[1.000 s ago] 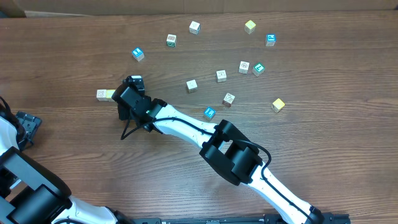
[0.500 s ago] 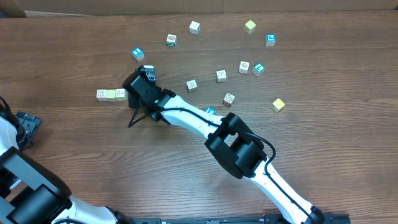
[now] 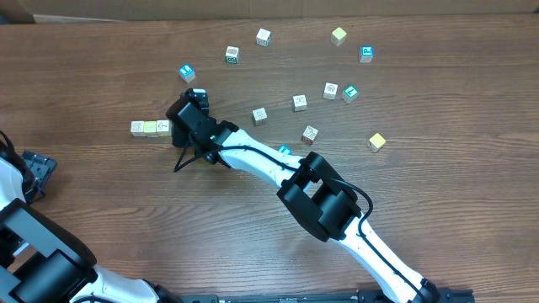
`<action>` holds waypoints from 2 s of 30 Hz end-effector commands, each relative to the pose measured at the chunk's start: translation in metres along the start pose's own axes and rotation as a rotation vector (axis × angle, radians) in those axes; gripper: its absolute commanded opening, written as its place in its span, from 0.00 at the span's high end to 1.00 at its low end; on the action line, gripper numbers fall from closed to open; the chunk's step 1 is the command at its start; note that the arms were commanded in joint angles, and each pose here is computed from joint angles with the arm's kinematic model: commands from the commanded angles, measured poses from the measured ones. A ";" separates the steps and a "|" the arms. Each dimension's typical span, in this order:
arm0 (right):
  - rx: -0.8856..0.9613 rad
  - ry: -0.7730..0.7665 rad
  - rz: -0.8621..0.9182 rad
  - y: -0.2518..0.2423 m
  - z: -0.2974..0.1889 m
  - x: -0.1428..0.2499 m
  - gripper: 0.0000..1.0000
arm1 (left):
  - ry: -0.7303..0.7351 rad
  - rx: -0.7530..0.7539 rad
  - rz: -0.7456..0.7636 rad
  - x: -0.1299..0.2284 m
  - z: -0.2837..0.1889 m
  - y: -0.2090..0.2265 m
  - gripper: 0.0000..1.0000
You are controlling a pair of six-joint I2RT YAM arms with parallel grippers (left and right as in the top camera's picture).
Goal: Form a horizontal line
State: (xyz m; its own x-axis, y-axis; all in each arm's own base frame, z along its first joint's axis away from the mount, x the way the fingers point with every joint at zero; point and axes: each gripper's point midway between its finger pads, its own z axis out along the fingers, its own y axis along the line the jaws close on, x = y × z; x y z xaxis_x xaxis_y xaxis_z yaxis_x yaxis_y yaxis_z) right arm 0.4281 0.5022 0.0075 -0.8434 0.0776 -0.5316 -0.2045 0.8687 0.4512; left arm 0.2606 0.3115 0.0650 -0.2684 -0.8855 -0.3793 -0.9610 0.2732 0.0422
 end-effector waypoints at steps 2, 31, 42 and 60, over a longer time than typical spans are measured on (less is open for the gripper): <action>0.012 0.063 -0.004 -0.015 0.015 0.023 0.95 | 0.008 -0.028 0.006 0.003 0.006 0.005 0.00; -0.034 0.102 -0.014 -0.001 0.014 0.036 0.95 | 0.008 -0.028 0.006 0.003 0.006 0.005 0.00; -0.061 0.113 -0.019 0.007 0.013 0.040 0.94 | 0.008 -0.028 0.006 0.003 0.006 0.005 0.00; 0.026 0.076 -0.028 -0.007 0.013 0.038 0.94 | 0.008 -0.028 0.006 0.003 0.006 0.005 0.00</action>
State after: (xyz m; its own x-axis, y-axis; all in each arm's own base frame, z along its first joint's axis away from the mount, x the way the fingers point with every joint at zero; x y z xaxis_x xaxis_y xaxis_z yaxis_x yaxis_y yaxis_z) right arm 0.4038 0.5236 0.0050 -0.8713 0.0247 -0.4901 -0.2568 0.8281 0.4983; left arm 0.2606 0.3115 0.0650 -0.2684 -0.8855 -0.3793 -0.9610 0.2732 0.0422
